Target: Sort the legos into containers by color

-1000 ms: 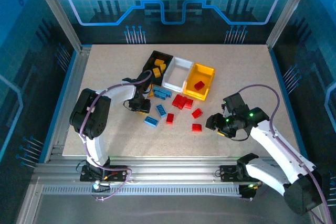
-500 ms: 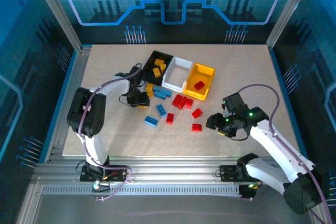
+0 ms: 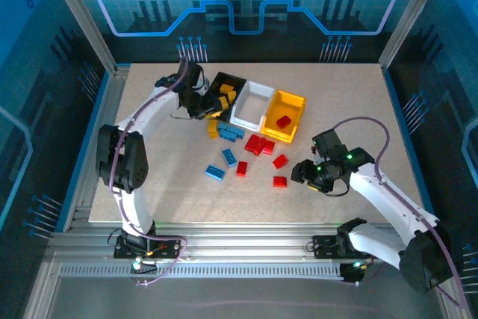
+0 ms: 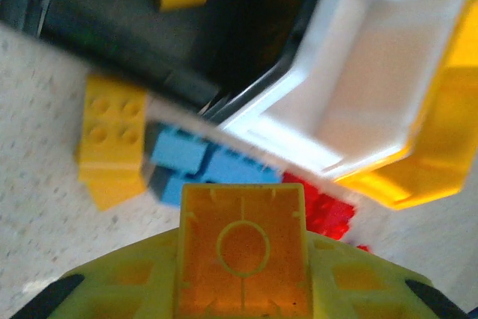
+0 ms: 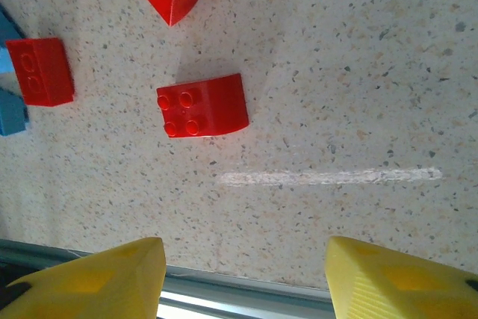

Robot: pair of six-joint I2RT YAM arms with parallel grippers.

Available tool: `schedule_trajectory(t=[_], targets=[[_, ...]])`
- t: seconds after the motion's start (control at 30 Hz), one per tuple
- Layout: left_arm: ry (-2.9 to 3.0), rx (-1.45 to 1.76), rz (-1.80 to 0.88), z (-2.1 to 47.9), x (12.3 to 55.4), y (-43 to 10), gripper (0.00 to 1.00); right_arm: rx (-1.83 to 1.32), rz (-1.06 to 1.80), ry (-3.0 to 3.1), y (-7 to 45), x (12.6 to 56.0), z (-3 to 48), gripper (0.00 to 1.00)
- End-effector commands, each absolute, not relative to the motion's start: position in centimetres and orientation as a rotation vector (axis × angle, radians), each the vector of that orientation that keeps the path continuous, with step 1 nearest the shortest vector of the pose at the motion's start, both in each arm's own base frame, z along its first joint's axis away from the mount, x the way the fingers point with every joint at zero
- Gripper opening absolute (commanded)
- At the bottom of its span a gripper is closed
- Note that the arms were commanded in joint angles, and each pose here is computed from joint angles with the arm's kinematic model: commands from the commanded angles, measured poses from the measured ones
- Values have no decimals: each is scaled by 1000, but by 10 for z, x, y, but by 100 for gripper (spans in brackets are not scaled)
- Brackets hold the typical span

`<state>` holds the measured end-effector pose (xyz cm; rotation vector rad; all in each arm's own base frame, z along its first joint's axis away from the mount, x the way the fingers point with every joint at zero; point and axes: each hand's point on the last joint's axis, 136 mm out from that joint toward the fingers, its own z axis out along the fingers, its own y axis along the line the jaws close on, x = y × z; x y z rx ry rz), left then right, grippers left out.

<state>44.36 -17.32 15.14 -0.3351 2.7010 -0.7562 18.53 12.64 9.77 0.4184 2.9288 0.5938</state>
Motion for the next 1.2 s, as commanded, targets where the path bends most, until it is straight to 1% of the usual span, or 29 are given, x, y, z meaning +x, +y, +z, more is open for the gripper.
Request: schedule_trajectory(t=[0.0, 0.3, 0.57, 0.67, 0.77, 0.9, 1.0, 1.17], targets=[[2695, -407, -788, 152, 465, -176, 30, 363, 591, 2979, 125, 183, 91, 60], [2664, -436, -724, 133, 523, -179, 30, 298, 590, 2994, 126, 199, 107, 60], [2673, -429, -651, 116, 553, -179, 31, 255, 539, 3029, 119, 189, 107, 60], [2679, -424, -623, 114, 559, -176, 39, 273, 549, 3020, 119, 187, 106, 60], [2676, -433, -630, 116, 562, -175, 42, 306, 570, 3018, 121, 186, 102, 60], [2651, -431, -665, 132, 561, -178, 54, 296, 582, 3020, 127, 191, 97, 61], [2646, -413, -670, 145, 552, -179, 59, 266, 568, 3050, 133, 197, 91, 62], [2612, -372, -669, 173, 525, -176, 64, 207, 509, 3112, 148, 210, 82, 64]])
